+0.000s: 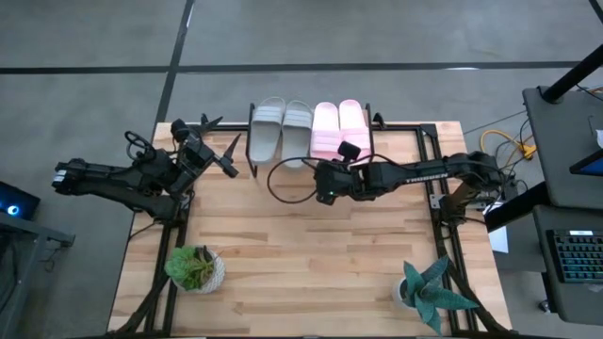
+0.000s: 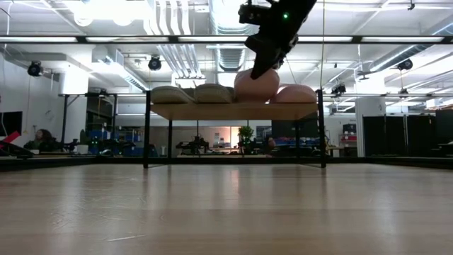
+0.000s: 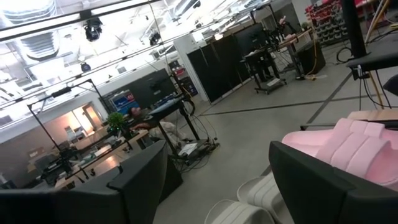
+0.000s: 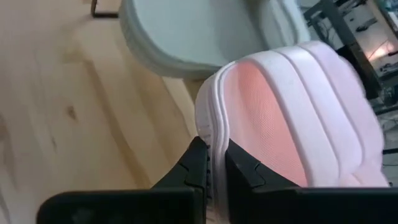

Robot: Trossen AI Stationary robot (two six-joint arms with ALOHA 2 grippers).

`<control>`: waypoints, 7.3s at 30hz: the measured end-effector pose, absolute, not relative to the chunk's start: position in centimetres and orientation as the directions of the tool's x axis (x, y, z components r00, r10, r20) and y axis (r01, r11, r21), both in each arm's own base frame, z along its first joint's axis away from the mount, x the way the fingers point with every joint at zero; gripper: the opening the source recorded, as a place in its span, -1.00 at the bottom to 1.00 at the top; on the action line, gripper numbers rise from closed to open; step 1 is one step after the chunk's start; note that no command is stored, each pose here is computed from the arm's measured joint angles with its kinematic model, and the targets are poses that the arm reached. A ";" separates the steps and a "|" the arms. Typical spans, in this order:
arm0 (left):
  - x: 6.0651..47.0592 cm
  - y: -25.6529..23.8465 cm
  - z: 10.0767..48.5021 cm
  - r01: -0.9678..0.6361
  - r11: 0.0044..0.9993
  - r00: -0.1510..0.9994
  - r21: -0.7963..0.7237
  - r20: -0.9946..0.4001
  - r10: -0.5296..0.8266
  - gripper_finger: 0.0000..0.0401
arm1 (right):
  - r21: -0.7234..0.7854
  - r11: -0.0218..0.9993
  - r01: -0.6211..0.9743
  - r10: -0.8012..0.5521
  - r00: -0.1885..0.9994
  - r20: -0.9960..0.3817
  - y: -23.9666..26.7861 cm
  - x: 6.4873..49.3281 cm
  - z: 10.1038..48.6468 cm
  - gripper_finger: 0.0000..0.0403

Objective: Pick and place slides into the shelf
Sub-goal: Put the pink slide on the shelf, then return to Home Position

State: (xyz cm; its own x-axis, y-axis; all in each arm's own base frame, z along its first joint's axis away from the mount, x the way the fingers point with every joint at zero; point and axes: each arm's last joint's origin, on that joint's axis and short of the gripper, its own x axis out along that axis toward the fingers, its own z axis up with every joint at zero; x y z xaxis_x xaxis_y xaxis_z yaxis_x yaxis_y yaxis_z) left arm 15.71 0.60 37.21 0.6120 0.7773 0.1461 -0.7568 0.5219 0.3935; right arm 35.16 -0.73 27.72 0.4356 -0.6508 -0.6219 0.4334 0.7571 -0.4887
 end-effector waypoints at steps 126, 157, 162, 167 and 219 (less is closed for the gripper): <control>9.5 -0.3 17.9 -0.156 0.974 0.988 0.162 0.001 0.157 -1.00 | -0.267 0.954 0.132 -0.226 0.906 -0.359 0.3 27.9 29.4 -0.66; 9.5 -0.3 17.7 -0.166 0.967 0.985 0.195 -0.013 0.172 -1.00 | -0.109 0.993 0.040 -0.041 0.999 -0.007 0.3 13.1 20.5 -0.69; 9.4 -0.3 18.0 -0.167 0.967 0.985 0.190 -0.007 0.172 -1.00 | -0.124 0.984 0.125 -0.129 0.991 -0.025 -0.1 10.9 20.3 -0.89; 9.5 -0.3 17.7 -0.163 0.973 0.985 0.166 -0.033 0.171 -1.00 | -0.115 0.988 0.108 -0.109 0.994 -0.001 0.0 9.4 19.4 -0.96; 10.0 -1.0 16.5 0.066 0.984 0.998 0.166 -0.020 -0.064 -1.00 | -0.088 0.996 0.027 -0.033 0.997 -0.077 0.2 9.4 17.1 -0.96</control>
